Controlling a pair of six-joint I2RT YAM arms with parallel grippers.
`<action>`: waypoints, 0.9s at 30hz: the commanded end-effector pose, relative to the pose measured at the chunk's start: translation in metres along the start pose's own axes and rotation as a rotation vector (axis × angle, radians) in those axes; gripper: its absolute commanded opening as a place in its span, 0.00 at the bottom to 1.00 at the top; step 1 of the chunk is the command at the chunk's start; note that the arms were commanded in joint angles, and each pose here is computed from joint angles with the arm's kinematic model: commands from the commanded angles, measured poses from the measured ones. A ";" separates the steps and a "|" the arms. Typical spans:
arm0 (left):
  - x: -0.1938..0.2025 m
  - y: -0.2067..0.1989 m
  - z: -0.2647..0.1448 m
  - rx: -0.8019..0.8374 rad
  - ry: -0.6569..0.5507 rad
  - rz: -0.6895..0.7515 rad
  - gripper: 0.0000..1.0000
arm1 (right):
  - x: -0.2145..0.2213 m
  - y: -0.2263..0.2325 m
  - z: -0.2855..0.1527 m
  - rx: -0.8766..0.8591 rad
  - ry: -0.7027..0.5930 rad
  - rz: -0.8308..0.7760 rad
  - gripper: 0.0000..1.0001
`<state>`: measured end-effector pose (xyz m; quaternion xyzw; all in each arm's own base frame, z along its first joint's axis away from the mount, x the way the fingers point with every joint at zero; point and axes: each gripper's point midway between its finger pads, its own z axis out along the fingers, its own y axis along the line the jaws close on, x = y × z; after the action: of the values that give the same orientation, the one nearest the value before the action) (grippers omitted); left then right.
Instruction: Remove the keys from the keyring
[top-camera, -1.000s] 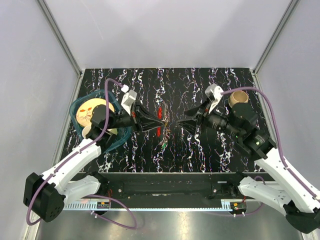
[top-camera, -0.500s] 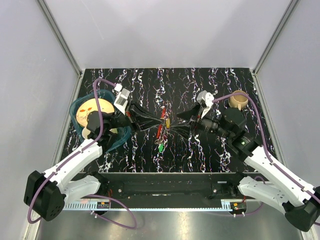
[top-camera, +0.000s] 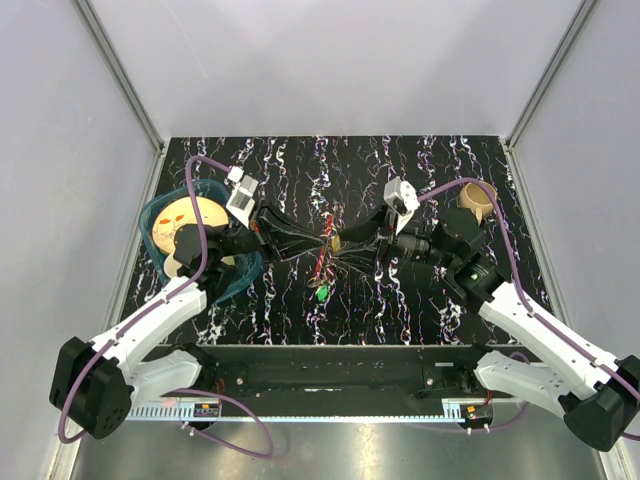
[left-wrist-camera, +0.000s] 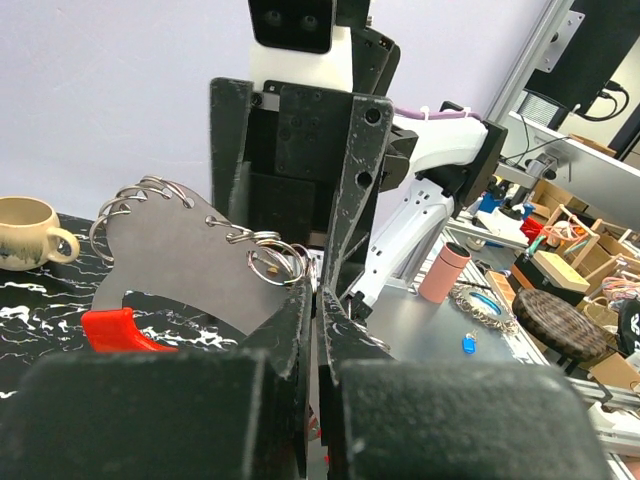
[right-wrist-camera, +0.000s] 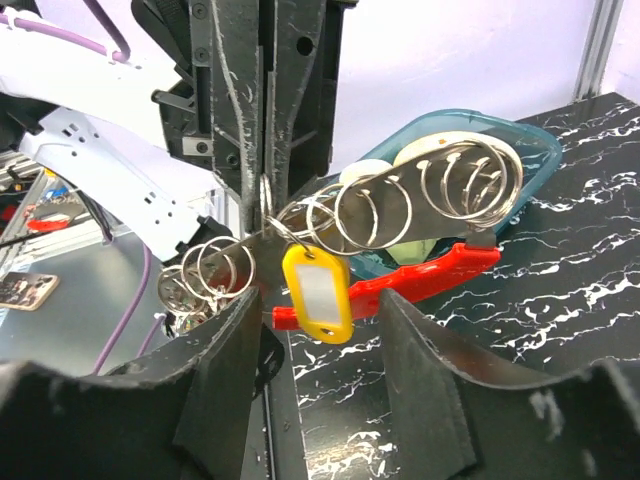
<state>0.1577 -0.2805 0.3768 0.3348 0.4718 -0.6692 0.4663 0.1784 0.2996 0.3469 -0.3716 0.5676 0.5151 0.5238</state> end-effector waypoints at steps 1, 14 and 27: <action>-0.016 -0.005 0.001 0.012 -0.047 0.076 0.00 | -0.037 0.021 -0.001 -0.087 -0.102 -0.065 0.48; -0.018 0.015 -0.003 -0.091 -0.067 0.062 0.00 | -0.042 0.030 -0.006 -0.113 -0.118 -0.066 0.00; -0.023 0.028 -0.009 -0.191 -0.137 0.041 0.00 | -0.010 -0.006 0.011 0.006 -0.012 0.022 0.00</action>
<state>0.1830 -0.2753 0.3711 0.2780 0.5093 -0.6473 0.4943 0.1816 0.3040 0.3451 -0.3645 0.5713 0.5256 0.5143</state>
